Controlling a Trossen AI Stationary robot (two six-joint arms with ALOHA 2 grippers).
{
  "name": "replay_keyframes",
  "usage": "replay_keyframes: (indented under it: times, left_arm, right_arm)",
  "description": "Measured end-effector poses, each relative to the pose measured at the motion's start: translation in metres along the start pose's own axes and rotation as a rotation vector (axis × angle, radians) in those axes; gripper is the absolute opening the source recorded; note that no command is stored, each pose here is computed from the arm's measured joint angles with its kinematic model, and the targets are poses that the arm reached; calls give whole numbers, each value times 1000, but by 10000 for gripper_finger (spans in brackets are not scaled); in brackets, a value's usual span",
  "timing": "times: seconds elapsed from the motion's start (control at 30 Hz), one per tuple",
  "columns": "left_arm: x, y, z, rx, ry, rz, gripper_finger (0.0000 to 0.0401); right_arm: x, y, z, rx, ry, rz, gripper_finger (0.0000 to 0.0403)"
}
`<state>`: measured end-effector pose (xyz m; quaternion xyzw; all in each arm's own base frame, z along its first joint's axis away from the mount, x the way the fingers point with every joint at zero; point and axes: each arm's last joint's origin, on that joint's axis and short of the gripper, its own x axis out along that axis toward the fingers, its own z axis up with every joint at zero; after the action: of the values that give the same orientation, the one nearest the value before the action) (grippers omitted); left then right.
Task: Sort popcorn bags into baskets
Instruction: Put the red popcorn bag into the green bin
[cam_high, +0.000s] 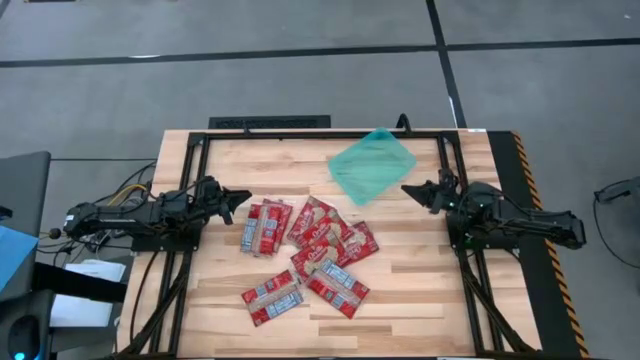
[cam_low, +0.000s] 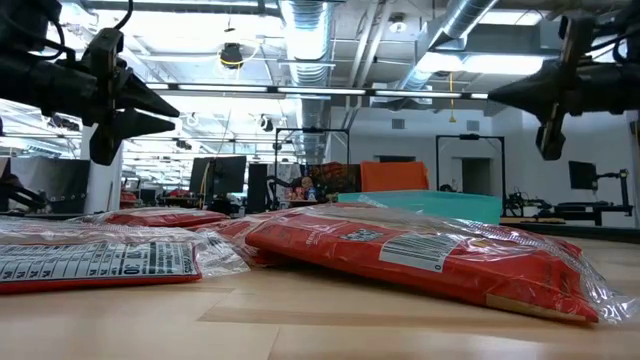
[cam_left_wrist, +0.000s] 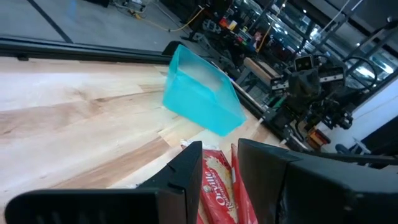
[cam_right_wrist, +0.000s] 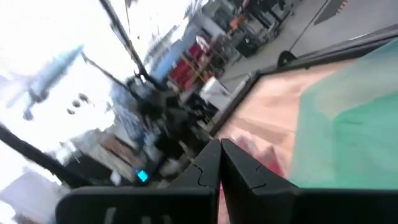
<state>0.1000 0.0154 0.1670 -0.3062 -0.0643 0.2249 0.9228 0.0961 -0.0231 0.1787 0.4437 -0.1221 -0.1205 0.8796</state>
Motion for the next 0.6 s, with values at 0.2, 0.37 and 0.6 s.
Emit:
replay_keyframes:
  times: [0.2,0.37,0.6]
  left_arm:
    - [0,0,0,-156,-6,6,90]
    - [0,-3,0,-348,35,-57,90]
    - [0,-5,2,-555,46,-99,90]
  right_arm:
    - [0,2,2,181,-25,20,37]
    - [-1,21,15,199,-111,192,37]
    - [8,71,45,29,-98,233,37]
